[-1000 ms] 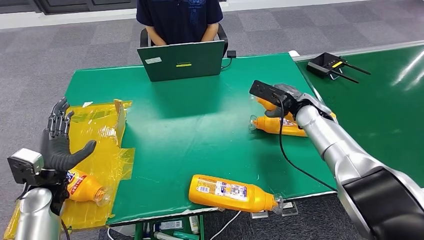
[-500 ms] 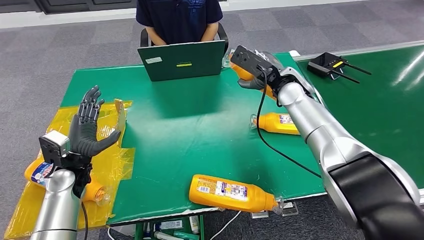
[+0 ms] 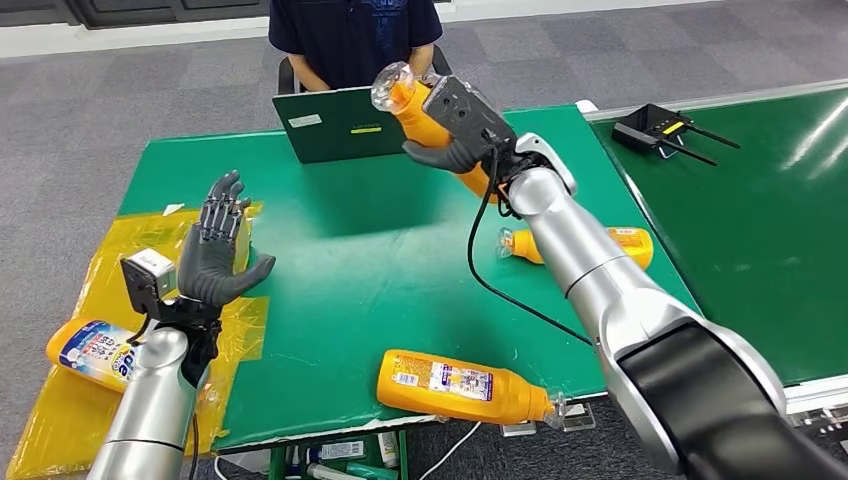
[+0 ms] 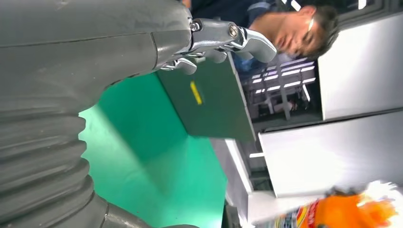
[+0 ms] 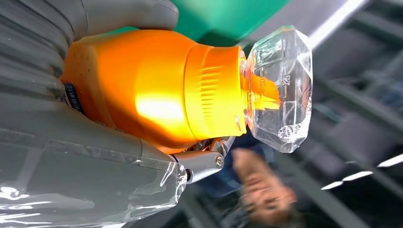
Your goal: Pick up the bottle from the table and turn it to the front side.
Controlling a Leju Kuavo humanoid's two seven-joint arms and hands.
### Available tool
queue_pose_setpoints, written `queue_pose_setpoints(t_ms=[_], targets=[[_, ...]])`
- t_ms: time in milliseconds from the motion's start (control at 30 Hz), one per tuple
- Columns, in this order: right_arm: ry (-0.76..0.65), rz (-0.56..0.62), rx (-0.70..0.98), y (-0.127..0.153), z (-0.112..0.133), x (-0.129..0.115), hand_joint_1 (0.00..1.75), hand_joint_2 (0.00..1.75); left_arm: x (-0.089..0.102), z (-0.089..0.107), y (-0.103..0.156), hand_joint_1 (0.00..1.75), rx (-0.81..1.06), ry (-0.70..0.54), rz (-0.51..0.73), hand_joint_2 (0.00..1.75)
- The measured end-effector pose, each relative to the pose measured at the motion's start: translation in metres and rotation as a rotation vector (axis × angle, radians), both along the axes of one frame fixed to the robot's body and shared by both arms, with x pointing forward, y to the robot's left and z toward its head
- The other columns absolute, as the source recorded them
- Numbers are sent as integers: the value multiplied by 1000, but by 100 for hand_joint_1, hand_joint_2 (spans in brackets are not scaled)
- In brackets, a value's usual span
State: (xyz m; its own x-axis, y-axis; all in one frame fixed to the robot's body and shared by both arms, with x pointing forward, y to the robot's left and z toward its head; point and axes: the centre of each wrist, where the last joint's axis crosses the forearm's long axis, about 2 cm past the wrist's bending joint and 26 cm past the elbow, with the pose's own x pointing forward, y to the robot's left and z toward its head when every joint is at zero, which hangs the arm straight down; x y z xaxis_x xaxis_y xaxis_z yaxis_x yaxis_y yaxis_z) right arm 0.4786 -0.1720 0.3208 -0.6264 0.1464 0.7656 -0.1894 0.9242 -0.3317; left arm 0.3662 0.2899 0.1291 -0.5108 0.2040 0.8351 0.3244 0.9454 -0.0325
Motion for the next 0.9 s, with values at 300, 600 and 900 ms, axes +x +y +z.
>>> queue_pose_setpoints(t_ms=[300,600,900], targets=[[-62,75,126,28,1,-20,175,175,6,-21,-34,0,-47,100,-59,175],[-84,143,169,45,21,-28,175,175,15,-26,-88,0,-126,201,-172,175],[-88,179,184,53,24,-31,175,175,21,-15,-131,0,-185,245,-326,175]])
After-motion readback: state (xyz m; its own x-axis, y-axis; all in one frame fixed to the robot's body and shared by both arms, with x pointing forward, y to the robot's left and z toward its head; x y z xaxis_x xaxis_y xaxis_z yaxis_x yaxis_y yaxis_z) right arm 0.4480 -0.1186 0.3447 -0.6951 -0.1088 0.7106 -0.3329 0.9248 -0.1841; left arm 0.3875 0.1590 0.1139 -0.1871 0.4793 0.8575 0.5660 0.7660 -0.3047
